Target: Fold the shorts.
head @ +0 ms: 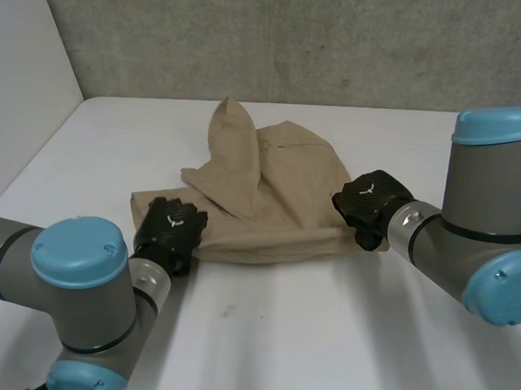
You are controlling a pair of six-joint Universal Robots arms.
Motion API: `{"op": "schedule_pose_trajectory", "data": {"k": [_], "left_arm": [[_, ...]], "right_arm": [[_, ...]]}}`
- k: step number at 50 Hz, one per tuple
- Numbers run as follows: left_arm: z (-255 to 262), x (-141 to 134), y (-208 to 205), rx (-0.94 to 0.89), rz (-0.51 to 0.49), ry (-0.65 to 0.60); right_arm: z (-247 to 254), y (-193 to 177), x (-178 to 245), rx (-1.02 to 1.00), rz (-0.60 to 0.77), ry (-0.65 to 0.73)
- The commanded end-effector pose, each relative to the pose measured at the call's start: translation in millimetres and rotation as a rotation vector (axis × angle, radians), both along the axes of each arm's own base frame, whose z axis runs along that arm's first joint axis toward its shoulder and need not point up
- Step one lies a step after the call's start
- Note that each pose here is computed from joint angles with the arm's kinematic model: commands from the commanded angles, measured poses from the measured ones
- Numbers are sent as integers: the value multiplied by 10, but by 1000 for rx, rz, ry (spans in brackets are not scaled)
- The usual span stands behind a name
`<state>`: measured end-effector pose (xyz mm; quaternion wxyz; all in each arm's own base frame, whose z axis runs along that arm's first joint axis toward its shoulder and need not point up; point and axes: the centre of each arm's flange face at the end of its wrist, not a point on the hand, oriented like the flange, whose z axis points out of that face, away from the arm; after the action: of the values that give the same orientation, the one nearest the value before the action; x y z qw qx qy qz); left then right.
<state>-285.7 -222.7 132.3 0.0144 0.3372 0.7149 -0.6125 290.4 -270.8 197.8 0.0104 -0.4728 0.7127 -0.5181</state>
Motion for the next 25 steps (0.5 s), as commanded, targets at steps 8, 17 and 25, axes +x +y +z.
{"op": "schedule_pose_trajectory", "data": {"k": [8, 17, 25], "left_arm": [[558, 203, 642, 186, -27, 0], [669, 337, 857, 311, -10, -15], [372, 220, 524, 286, 29, -3]], "right_arm": [[387, 498, -261, 86, 19, 56], [370, 697, -344, 94, 141, 250], [-60, 214, -88, 4, 112, 200]]}}
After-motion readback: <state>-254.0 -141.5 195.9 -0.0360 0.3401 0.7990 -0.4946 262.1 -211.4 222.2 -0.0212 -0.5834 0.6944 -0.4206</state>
